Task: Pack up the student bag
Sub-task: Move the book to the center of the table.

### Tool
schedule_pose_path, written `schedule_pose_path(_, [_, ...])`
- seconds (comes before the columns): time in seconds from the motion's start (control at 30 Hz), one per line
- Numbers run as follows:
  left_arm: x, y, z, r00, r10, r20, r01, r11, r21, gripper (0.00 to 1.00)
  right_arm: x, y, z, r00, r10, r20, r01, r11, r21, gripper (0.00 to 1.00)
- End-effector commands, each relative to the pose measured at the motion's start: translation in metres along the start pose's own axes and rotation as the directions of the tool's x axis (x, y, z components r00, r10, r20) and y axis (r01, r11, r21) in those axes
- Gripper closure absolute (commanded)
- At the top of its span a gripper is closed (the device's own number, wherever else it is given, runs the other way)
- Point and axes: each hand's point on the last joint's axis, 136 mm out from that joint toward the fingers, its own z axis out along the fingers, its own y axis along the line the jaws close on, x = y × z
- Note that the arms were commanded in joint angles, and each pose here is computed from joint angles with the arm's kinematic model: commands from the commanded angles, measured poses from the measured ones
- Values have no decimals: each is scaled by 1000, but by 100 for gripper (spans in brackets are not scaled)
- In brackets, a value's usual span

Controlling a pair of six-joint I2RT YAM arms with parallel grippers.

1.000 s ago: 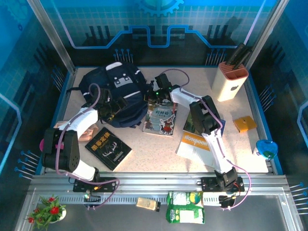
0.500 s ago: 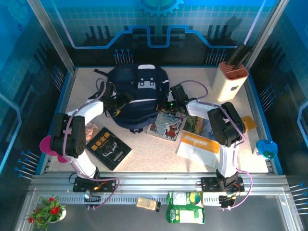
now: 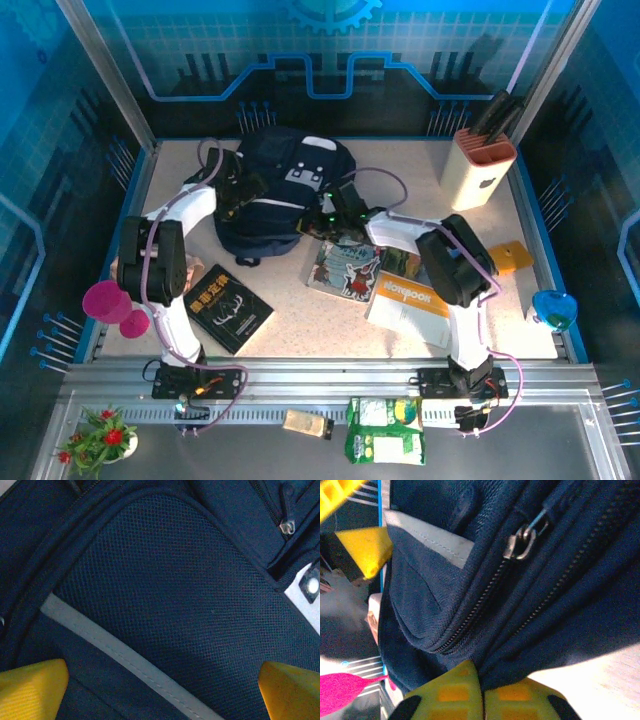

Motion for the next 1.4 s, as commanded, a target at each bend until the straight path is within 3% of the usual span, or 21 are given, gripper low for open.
schedule_pose_path(0.0, [-20,19,-26,998,31,55,-26,995,-94,1,7,35,10,998,-1,-59,-3,998,-70,80])
schedule_pose_path(0.1, [-20,20,-49,997,40,73,-34,995,-89,1,-4,26,-7,999,15,-46,-17,998,-53,63])
schedule_pose_path(0.27, [3,7,-83,998,55,30,-55,998,16,1,-34,-4,-61,997,-8,82,6,1000,23,41])
schedule_pose_path(0.57, [71,-17,-102,996,7,-92,9,985,170,2,-94,-78,-73,981,110,159,-136,977,164,42])
schedule_pose_path(0.9, [131,-23,-83,987,-63,-150,92,978,189,4,-131,-106,-25,980,153,126,-176,964,198,43])
schedule_pose_path(1.03, [135,-26,-72,986,-71,-151,101,975,197,5,-130,-109,-7,984,158,83,-171,968,185,50])
schedule_pose_path(1.23, [128,-24,-41,986,-93,-136,119,973,198,5,-133,-83,-17,989,119,86,-127,987,94,92])
schedule_pose_path(1.37, [108,-22,-25,989,-112,-96,129,972,198,5,-132,-53,-49,988,88,127,-91,996,19,98])
